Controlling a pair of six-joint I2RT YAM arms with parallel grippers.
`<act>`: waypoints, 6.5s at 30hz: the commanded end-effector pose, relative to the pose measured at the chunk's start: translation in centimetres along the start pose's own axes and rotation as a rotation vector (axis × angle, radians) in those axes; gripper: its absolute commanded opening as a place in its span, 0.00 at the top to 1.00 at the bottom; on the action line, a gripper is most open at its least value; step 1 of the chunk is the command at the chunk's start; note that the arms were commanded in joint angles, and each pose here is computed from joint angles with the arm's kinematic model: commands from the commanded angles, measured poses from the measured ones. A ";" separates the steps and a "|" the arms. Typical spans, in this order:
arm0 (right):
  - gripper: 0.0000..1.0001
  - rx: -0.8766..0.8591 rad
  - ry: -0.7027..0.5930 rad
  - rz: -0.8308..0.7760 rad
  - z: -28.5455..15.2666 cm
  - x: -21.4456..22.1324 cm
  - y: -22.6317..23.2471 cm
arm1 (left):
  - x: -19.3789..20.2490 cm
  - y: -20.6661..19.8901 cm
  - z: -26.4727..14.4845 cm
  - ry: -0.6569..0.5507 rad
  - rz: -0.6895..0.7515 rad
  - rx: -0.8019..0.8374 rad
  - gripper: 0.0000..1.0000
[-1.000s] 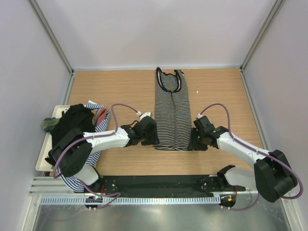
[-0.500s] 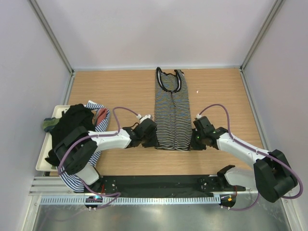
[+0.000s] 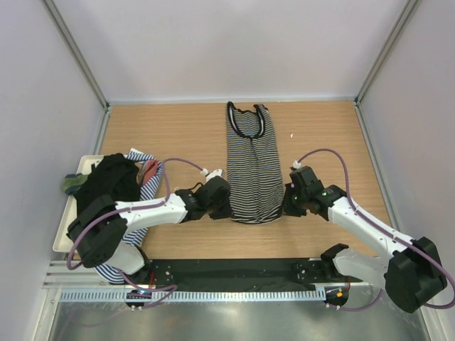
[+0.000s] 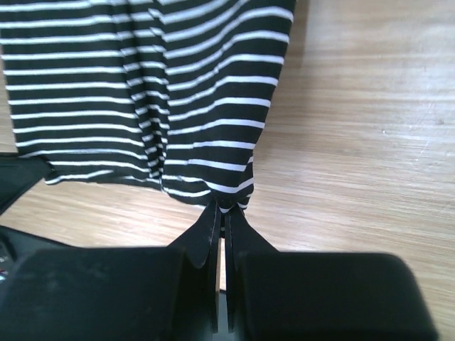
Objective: Fold and stack the tank tops
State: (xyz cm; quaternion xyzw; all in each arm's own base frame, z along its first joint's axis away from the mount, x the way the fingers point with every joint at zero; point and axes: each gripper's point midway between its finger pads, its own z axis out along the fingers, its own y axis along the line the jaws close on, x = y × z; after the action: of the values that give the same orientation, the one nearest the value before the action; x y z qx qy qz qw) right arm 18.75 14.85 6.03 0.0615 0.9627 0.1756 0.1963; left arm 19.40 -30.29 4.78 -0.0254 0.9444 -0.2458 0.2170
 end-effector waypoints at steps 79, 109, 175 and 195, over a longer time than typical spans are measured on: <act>0.37 0.229 -0.485 0.023 5.4 -34.5 2.5 | -33.7 -0.2 5.8 -0.340 0.007 -0.111 0.20; 0.49 0.015 -0.147 0.048 10.3 -19.2 -0.3 | -19.2 0.1 7.7 -0.095 -0.053 0.074 0.35; 0.99 0.066 -0.032 0.099 9.5 -13.7 -2.5 | -14.8 3.8 6.1 -0.040 -0.034 -0.061 1.00; 0.99 0.070 -0.013 0.018 -0.2 -4.6 -0.6 | -4.9 1.8 -3.7 -0.017 0.024 -0.006 1.00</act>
State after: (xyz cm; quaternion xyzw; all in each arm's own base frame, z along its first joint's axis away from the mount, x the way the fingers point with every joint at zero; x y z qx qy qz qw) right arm 23.63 14.21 5.54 0.0601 0.9718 0.1485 0.1728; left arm 23.16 -27.13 7.38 -0.0031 0.9464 -0.2465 0.2089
